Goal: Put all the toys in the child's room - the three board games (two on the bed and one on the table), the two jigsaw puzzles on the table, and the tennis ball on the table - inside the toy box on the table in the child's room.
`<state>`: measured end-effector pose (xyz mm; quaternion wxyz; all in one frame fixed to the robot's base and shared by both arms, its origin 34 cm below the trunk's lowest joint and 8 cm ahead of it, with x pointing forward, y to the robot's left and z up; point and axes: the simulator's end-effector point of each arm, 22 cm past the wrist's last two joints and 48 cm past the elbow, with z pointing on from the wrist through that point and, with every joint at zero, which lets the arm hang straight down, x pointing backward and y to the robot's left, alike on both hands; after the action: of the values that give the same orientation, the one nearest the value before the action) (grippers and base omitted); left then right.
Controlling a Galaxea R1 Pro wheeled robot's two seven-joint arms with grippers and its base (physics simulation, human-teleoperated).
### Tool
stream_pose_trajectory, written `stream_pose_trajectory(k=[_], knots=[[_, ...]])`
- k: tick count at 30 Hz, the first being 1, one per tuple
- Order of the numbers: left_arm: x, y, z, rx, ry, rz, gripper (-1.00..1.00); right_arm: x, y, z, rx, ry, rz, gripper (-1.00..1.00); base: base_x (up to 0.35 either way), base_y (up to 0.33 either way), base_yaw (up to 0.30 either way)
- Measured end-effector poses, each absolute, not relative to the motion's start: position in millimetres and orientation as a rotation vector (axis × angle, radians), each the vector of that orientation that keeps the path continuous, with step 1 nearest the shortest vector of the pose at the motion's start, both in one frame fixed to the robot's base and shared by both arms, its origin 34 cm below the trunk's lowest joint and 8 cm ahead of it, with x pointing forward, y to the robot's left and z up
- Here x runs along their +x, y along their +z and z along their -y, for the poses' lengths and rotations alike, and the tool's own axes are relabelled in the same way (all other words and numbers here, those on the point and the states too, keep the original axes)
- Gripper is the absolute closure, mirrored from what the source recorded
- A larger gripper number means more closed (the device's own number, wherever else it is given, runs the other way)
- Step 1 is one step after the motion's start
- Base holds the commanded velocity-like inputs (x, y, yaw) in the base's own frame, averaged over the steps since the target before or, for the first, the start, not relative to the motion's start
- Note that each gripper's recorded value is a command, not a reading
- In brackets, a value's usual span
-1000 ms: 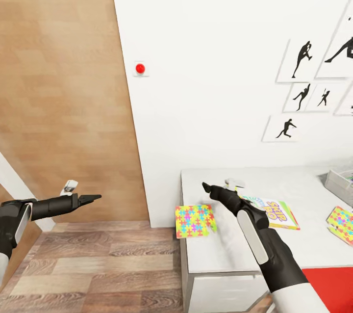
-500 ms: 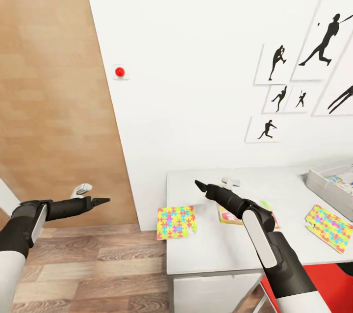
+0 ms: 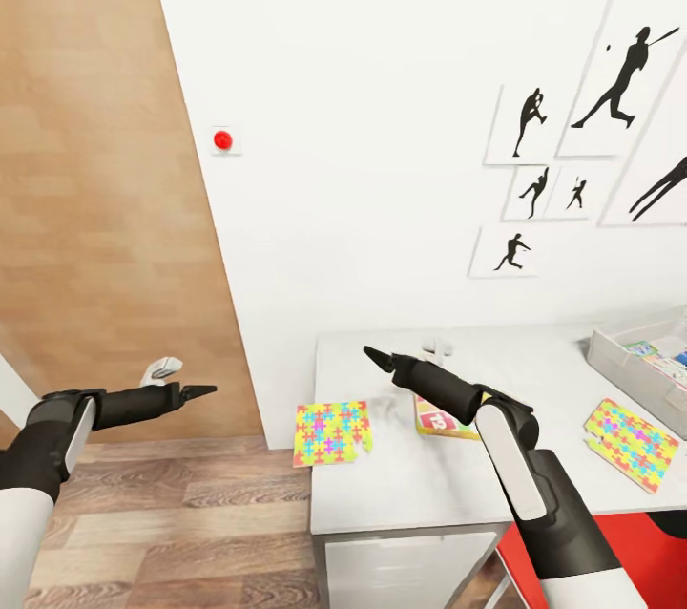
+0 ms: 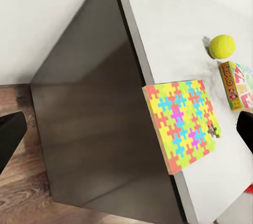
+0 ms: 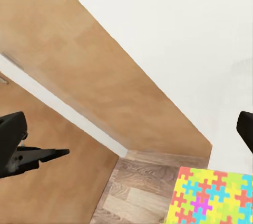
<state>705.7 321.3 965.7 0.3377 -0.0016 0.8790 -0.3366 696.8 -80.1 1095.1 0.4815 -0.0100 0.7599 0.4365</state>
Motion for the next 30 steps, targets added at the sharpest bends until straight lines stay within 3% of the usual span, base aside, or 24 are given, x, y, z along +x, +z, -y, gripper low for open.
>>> stream_pose_trajectory(k=[17, 30], knots=[[686, 989, -295, 0.063, -1.171, -2.186, -1.00, 692, 1105, 75, -0.050, 1.116, -1.823, -1.00, 0.002, -0.003, 0.000], [679, 1010, -303, 0.106, -1.239, -2.135, -1.00, 697, 1107, 88, -0.018, 1.104, -1.813, -1.00, 0.104, 0.059, 0.000]])
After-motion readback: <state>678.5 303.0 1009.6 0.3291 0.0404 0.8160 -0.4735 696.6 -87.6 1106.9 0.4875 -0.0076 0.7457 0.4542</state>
